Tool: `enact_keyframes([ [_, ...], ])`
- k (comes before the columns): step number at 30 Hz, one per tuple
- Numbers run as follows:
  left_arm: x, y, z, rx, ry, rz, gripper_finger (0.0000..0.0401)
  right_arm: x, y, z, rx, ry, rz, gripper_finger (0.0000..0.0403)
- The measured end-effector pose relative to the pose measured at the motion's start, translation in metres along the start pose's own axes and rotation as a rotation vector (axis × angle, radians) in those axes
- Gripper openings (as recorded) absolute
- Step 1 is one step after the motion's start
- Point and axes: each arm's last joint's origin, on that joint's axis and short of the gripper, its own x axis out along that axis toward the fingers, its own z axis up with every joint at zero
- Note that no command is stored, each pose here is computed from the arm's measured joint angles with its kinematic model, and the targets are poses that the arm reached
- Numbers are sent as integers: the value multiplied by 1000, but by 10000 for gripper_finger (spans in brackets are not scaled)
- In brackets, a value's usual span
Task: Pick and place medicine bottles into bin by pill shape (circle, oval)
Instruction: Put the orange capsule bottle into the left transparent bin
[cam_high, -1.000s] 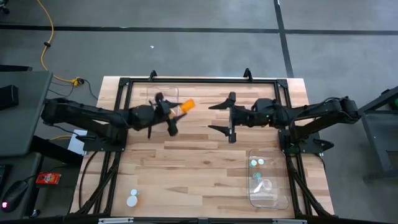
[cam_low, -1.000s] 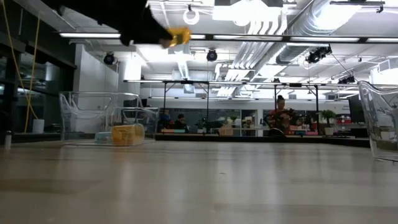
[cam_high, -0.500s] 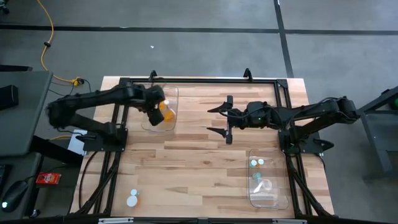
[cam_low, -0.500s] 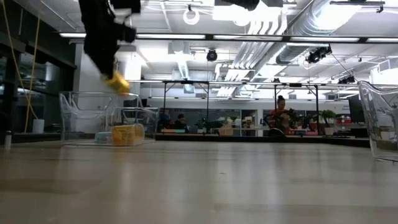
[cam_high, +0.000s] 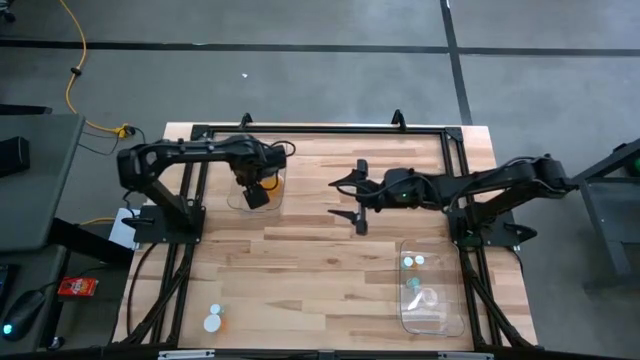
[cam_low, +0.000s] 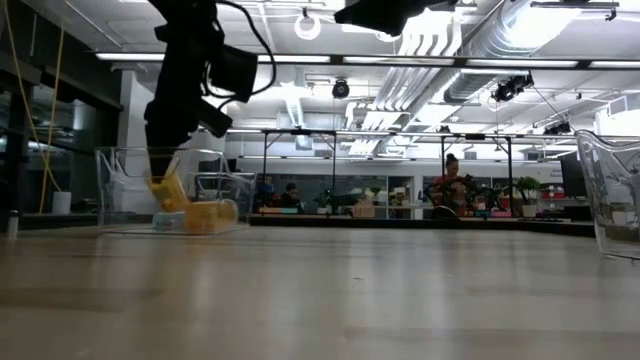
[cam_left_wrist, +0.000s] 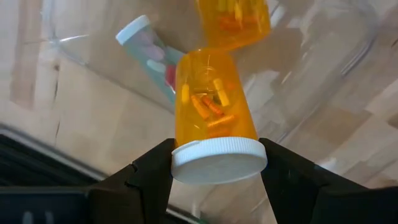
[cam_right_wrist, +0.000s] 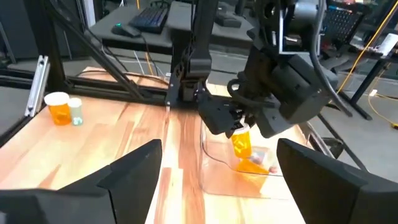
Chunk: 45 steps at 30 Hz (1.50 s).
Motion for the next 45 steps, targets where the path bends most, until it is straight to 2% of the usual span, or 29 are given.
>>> enact_keyframes([
  [12,9,-2,5,57,37,18,203,5,1,-2,1,-4,0,312],
  [19,9,-1,6,72,23,50,239,5,1,-2,20,-2,0,312],
  [24,8,0,4,93,44,76,247,5,1,-2,20,-2,0,312],
  [28,0,2,6,92,33,98,247,5,1,-2,20,-2,1,312],
  [32,-23,4,12,67,-6,106,247,5,1,-2,20,-2,1,312],
  [36,-60,9,14,26,-191,113,248,5,1,-2,21,-2,1,312],
  [39,-89,9,7,-1,-451,64,248,5,1,-2,21,-1,1,312],
  [42,-118,7,-11,-14,-783,-24,248,5,1,-4,17,7,2,312],
  [45,-129,-1,-35,13,-1090,-129,248,5,2,-9,11,-26,-5,312],
])
